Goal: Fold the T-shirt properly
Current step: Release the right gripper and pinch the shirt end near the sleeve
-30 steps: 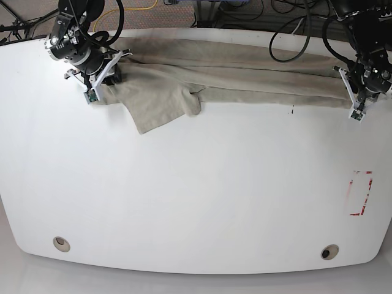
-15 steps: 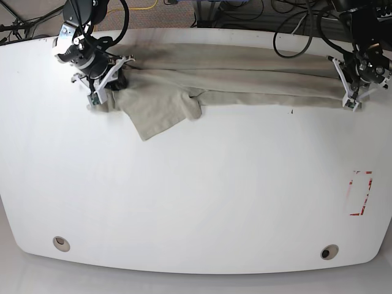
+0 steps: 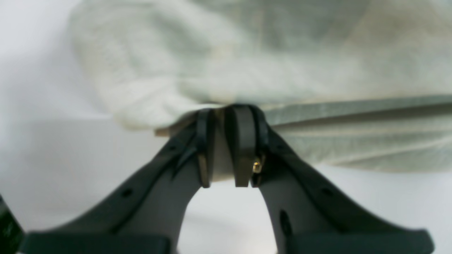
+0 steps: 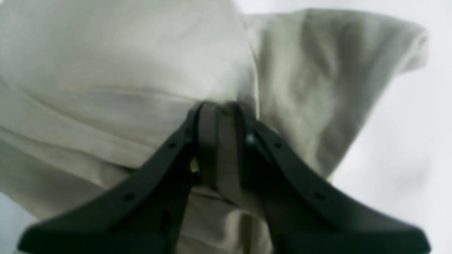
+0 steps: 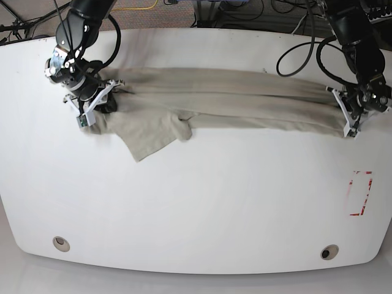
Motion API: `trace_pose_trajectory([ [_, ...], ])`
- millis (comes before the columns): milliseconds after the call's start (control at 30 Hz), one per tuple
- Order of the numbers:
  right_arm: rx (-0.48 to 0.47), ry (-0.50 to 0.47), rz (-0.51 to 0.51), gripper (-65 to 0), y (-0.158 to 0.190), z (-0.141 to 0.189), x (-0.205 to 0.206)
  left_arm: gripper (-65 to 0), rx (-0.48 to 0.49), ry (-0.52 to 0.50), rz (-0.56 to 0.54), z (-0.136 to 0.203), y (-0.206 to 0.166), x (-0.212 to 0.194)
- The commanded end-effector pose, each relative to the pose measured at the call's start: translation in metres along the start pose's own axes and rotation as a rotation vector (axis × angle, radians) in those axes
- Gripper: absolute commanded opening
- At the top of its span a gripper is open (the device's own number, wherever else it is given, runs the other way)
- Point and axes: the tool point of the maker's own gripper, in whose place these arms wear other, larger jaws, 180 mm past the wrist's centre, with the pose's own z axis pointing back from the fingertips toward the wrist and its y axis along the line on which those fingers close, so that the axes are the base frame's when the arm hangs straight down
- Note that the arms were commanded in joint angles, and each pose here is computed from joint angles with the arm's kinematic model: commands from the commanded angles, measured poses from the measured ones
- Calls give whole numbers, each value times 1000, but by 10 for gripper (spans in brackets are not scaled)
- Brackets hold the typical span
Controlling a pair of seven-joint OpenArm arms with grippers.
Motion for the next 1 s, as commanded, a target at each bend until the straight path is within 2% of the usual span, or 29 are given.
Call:
trace_pose_trajectory([
  [0,-84,107,1,-549,-22,4,-18,-556,14,25,-8,1,3,-5],
  [233,-90,57,18,-531,-23,5,9,-492,9,23,-15,0,1,-4],
  [300,-107,41,39,-487,-24,11,18,-478,9,23,-15,0,1,-4],
  [500,-139,-16,84,-295,-17,27,45,-472,11,23,-11,0,2,-4],
  [667,-160,-84,112,-203,-12,36,77,-471,11,24,-11,0,2,-5],
  [967,-66,-94,178,-190,13,5,111,-468,10,27,-11,0,1,-6],
])
